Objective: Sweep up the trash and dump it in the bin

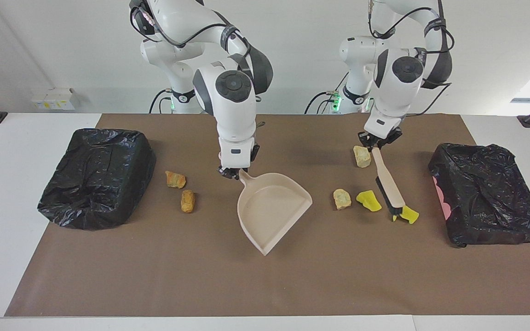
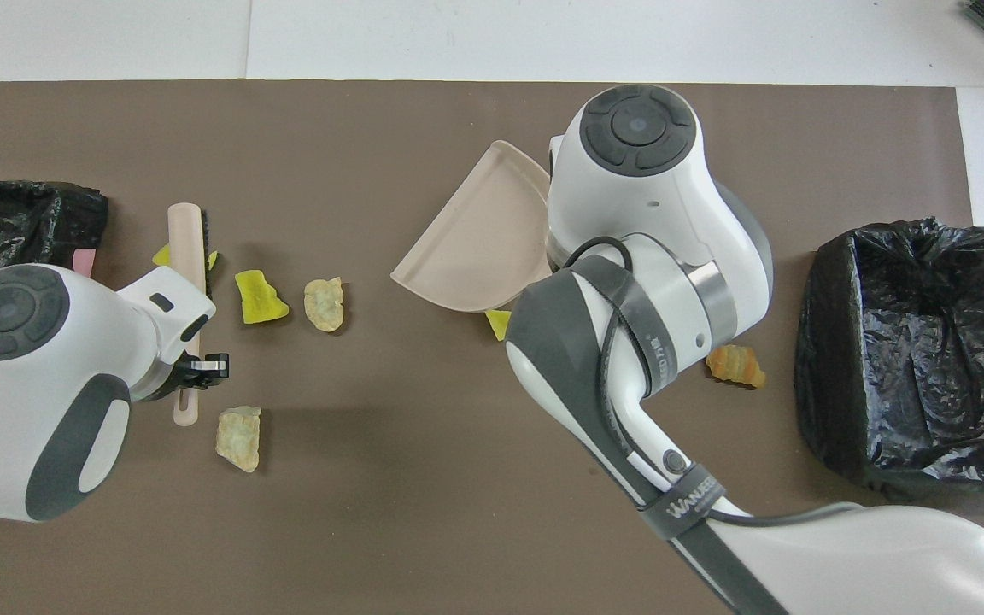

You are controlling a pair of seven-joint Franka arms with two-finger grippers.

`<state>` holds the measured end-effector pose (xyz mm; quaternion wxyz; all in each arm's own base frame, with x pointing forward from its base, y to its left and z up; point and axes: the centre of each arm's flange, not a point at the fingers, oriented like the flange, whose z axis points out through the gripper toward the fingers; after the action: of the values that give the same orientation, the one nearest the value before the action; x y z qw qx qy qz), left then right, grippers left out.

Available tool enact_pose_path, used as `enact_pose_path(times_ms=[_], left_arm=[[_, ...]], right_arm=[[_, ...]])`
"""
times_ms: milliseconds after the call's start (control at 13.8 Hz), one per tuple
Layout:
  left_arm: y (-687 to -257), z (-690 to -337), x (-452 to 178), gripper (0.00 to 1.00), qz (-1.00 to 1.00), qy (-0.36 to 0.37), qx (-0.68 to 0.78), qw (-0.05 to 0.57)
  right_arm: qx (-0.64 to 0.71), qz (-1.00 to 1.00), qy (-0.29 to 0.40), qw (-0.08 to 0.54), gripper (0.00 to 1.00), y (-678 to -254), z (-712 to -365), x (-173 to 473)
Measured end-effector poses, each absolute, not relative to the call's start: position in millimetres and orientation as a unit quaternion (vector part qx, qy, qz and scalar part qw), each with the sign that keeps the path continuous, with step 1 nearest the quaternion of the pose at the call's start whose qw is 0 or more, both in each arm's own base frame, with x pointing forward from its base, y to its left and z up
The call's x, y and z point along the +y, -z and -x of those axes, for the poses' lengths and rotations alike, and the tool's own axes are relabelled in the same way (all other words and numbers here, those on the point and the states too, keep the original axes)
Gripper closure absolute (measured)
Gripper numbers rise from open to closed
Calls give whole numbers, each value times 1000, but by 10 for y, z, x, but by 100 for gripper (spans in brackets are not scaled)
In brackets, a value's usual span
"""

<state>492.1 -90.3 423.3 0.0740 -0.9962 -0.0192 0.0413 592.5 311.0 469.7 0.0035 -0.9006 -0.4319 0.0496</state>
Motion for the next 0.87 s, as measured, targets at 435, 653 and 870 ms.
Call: enact_pose_path(times_ms=[435, 653, 870], left_arm=[[-3947, -5360, -359, 73, 991, -58, -29, 114], [-3754, -5479, -189, 73, 990, -66, -24, 121], [-3620, -5509, -137, 73, 990, -74, -14, 121]], right_arm=[[-531, 845, -59, 6, 68, -4310, -5620, 3227], [-591, 804, -74, 12, 68, -4042, -5522, 3239], [-609, 789, -75, 12, 68, -3925, -5433, 3330]])
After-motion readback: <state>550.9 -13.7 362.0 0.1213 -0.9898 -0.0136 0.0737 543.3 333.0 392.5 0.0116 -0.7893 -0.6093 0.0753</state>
